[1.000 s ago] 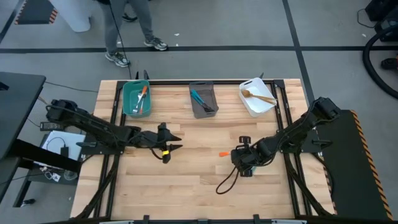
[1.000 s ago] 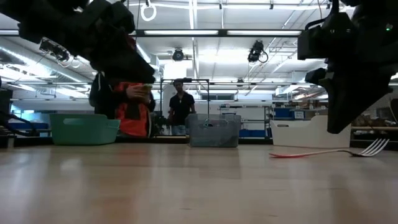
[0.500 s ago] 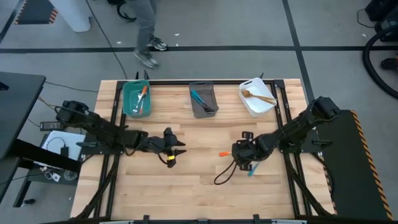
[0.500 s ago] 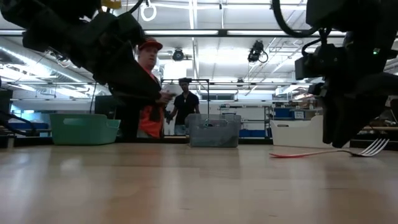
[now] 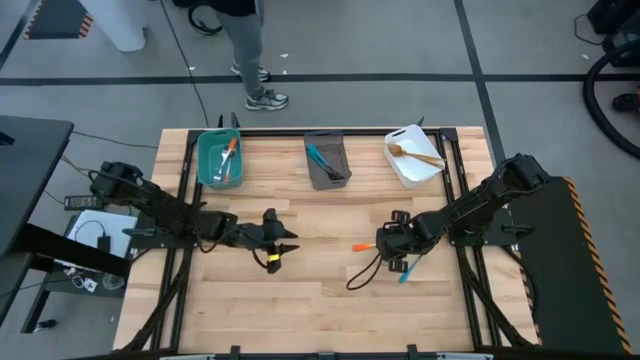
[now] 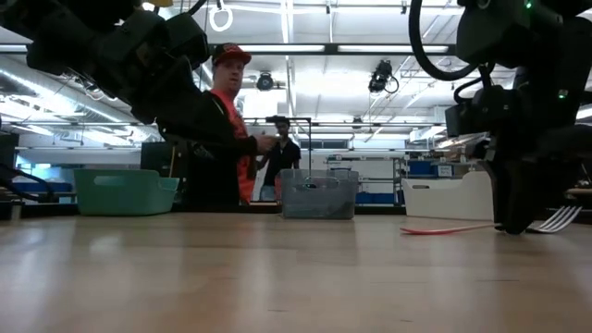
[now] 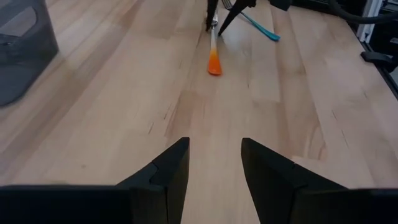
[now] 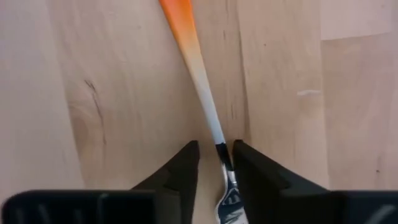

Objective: Sort silverware by color (type)
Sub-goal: Put the orange fork into the green bin

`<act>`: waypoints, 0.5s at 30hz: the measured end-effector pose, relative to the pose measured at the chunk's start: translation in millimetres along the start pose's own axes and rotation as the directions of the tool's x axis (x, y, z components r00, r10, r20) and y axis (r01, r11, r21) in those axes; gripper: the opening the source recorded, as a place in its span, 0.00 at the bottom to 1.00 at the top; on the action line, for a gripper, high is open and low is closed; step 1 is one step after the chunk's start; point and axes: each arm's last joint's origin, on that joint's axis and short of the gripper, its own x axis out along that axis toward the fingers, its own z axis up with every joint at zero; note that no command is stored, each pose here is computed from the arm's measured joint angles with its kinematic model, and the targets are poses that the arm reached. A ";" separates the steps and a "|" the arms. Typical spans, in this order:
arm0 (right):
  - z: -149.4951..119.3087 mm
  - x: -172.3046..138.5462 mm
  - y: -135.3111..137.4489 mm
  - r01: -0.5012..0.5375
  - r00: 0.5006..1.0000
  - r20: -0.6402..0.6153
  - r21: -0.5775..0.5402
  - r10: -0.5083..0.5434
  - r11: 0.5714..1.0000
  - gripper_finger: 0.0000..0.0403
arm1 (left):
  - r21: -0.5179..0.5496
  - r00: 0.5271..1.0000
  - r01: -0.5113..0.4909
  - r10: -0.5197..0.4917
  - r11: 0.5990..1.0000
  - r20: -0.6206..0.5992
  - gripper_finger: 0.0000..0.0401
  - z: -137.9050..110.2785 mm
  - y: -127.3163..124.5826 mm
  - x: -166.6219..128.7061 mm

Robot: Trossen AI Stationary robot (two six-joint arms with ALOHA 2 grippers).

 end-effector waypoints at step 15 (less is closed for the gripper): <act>5.8 -1.9 2.7 -0.025 0.999 0.028 -0.002 0.025 1.000 0.05 | -0.010 0.999 0.017 -0.017 1.000 0.042 0.39 -8.6 -3.9 19.8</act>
